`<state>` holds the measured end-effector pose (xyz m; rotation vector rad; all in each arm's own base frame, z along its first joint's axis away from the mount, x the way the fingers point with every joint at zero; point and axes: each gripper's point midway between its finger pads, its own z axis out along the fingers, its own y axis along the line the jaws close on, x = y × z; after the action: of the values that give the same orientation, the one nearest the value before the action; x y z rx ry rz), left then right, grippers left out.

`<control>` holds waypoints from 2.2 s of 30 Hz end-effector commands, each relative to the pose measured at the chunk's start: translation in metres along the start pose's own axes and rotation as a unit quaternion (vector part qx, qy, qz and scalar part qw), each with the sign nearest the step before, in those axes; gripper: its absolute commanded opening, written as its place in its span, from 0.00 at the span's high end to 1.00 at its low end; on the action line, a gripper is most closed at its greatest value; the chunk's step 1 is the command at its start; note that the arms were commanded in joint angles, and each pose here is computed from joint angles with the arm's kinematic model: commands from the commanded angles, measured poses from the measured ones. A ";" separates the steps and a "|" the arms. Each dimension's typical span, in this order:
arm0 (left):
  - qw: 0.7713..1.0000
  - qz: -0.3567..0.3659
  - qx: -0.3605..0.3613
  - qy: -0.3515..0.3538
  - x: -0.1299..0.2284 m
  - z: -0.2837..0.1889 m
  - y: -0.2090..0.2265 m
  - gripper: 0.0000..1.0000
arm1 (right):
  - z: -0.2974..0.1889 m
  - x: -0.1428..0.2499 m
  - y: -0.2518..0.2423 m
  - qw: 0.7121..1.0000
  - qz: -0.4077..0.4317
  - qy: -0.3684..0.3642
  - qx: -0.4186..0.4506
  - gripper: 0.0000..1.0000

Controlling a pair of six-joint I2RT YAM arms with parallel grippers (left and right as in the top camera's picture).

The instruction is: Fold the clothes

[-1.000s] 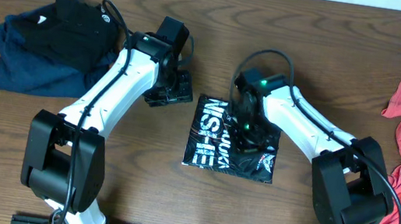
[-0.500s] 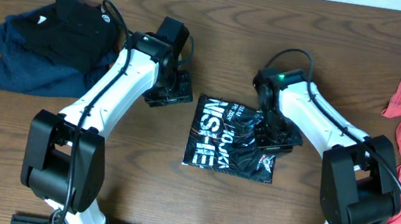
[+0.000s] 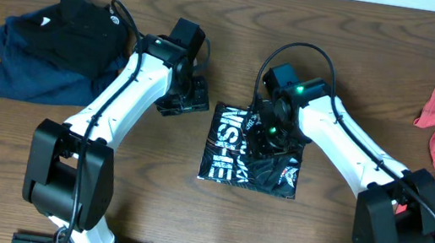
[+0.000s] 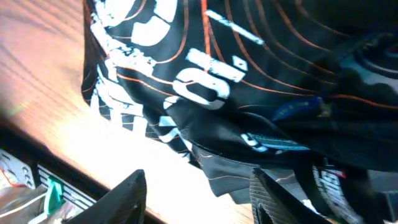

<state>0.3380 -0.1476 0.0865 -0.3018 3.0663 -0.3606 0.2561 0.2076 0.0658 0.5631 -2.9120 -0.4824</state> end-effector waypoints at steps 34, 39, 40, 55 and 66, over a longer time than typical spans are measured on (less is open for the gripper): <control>1.000 0.006 -0.010 0.008 0.003 0.005 0.005 0.42 | 0.042 -0.009 0.010 0.987 -0.108 0.003 0.123 0.76; 1.000 0.006 -0.010 0.008 0.003 0.005 0.005 0.42 | 0.042 -0.012 0.008 0.988 -0.086 -0.007 0.128 0.97; 1.000 0.006 -0.010 0.008 0.003 0.005 0.005 0.42 | 0.041 -0.013 0.006 0.988 -0.078 -0.010 0.133 0.99; 1.000 0.006 -0.011 0.009 0.004 0.005 0.006 0.42 | 0.023 -0.010 -0.008 0.987 -0.008 -0.024 0.157 0.99; 1.000 0.006 -0.011 0.010 0.004 0.005 0.006 0.42 | -0.009 0.007 -0.039 0.981 0.102 -0.020 0.164 0.99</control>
<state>0.3370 -0.1472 0.0864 -0.3030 3.0707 -0.3582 0.2588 0.1802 0.0532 0.4000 -3.0276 -0.0077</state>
